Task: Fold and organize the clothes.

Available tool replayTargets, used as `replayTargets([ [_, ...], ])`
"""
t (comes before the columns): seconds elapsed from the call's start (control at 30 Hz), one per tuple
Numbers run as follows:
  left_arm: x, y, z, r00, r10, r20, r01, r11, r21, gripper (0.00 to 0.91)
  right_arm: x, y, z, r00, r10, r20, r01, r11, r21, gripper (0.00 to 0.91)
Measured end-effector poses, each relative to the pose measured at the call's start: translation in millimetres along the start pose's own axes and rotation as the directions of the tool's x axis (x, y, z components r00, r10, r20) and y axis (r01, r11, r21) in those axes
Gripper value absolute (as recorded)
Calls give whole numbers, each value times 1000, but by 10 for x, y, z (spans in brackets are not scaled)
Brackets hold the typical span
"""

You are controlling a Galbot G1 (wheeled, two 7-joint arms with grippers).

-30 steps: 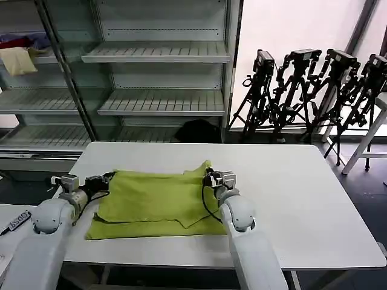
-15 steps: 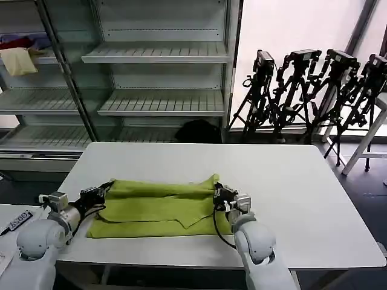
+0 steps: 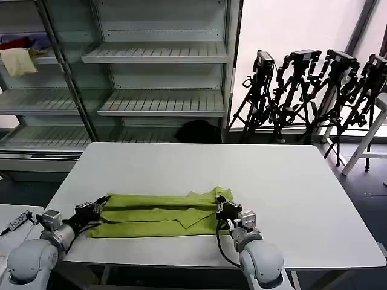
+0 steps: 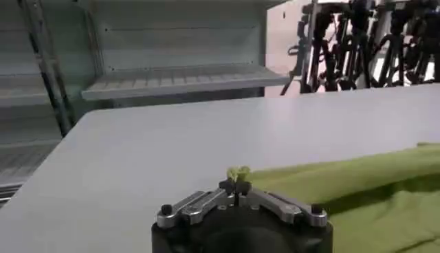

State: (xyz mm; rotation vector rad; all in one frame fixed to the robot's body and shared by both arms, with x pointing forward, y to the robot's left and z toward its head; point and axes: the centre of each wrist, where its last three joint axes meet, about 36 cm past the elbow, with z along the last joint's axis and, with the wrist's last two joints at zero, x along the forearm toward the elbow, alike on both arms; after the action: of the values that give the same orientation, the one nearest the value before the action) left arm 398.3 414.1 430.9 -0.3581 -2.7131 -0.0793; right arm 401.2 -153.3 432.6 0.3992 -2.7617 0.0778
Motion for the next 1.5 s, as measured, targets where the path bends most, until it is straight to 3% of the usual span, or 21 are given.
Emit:
replayTargets([
  [0.17,58,-49,65,1000,-4,-13,4,1000,-19,10,0,18,25,1000,17,-8,-17,1000,20,0],
  [0.2,62,-58,78,1000,-4,-14,4,1000,-22,10,-4,24,32,1000,21,-11,-21,999,24,212],
  [0.23,66,-67,91,1000,-5,-16,5,1000,-26,20,-9,32,39,1000,25,-13,-25,999,30,907],
  [0.27,71,-77,104,1000,-7,-19,6,1000,-29,50,-12,37,46,999,28,-16,-27,999,34,907],
  [0.3,73,-86,118,1000,-8,-22,7,999,-32,907,-17,42,54,999,31,-19,-31,999,39,907],
  [0.57,96,-163,159,999,-29,-22,28,998,-48,907,-42,95,128,997,69,-41,-65,994,93,907],
  [0.9,200,-268,49,997,-62,49,62,998,-1,907,10,71,163,992,120,-42,-114,984,135,907],
  [1.07,258,-413,32,991,-101,85,99,995,27,907,89,31,22,992,127,9,-127,987,96,907],
  [1.37,213,-720,238,972,-225,71,217,971,100,907,293,-137,-392,979,145,140,-149,989,14,907],
  [1.47,195,-784,282,967,-247,62,239,964,117,776,345,-175,-487,974,151,172,-152,988,-3,907],
  [1.5,188,-799,295,966,-254,58,245,962,121,675,357,-179,-502,973,150,177,-151,988,-7,907],
])
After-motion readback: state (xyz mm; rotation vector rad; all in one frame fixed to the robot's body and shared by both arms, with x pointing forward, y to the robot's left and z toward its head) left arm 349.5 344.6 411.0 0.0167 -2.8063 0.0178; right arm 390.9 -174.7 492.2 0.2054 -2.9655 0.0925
